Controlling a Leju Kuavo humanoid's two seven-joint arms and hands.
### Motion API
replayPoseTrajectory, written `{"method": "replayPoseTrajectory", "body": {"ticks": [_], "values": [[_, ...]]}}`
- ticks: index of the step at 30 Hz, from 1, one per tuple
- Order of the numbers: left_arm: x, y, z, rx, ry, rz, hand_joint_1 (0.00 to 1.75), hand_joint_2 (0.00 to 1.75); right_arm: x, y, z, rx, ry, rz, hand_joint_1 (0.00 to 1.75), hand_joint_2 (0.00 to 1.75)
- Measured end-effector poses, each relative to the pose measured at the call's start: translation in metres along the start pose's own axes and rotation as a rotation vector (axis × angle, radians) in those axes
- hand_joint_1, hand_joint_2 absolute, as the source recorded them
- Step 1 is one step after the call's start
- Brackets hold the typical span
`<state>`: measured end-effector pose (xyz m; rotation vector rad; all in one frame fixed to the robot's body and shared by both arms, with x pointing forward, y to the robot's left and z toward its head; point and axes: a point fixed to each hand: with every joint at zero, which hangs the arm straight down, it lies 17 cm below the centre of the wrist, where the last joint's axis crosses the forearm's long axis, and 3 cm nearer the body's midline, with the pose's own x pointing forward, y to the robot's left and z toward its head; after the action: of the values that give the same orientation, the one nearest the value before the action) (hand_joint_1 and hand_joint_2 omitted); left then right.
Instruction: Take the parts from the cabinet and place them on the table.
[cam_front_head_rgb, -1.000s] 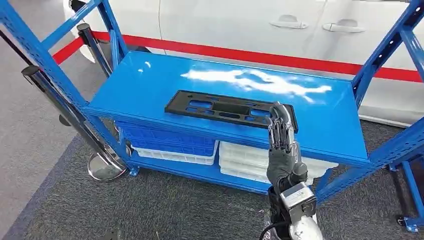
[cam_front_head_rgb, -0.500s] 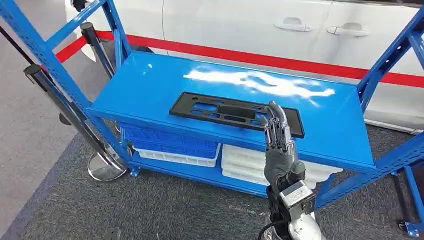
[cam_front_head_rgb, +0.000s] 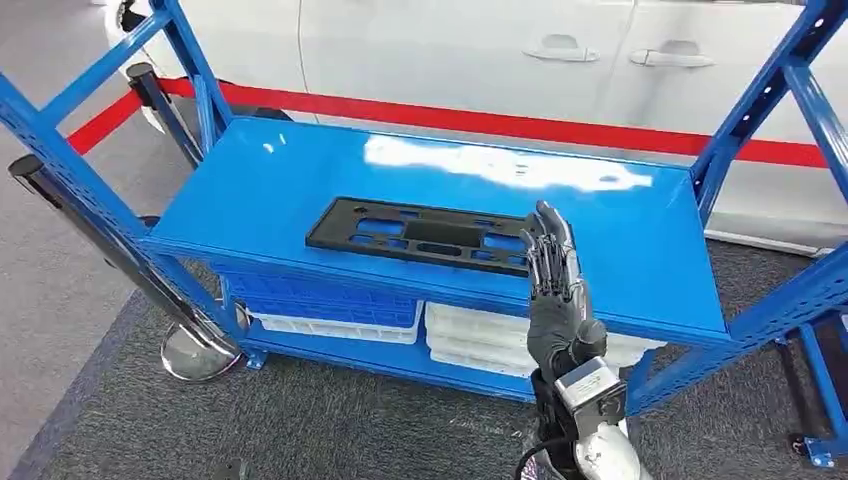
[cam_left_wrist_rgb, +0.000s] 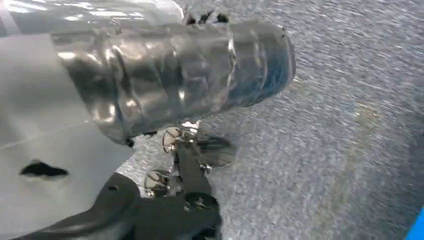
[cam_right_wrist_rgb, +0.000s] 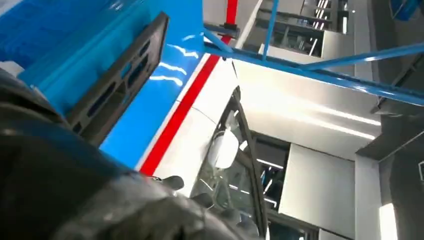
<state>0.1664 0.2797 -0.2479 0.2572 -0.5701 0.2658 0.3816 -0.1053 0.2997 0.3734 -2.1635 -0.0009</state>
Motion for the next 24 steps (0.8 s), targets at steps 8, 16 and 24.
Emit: {"method": "replayPoseTrajectory", "body": {"ticks": [8, 16, 24], "values": [[-0.0001, -0.0034, 0.0008, -0.004, 0.003, 0.001, 0.00, 0.00, 0.0012, -0.0008, 0.0002, -0.001, -0.001, 0.003, 0.00, 0.00], [0.0007, -0.0059, 0.0012, -0.007, 0.003, 0.003, 0.00, 0.00, -0.0001, -0.0026, 0.0019, -0.001, 0.005, 0.008, 0.00, 0.00], [0.0007, -0.0065, 0.0011, -0.005, 0.008, -0.003, 0.00, 0.00, -0.0009, -0.0022, 0.0031, 0.003, 0.008, 0.009, 0.00, 0.00]]}}
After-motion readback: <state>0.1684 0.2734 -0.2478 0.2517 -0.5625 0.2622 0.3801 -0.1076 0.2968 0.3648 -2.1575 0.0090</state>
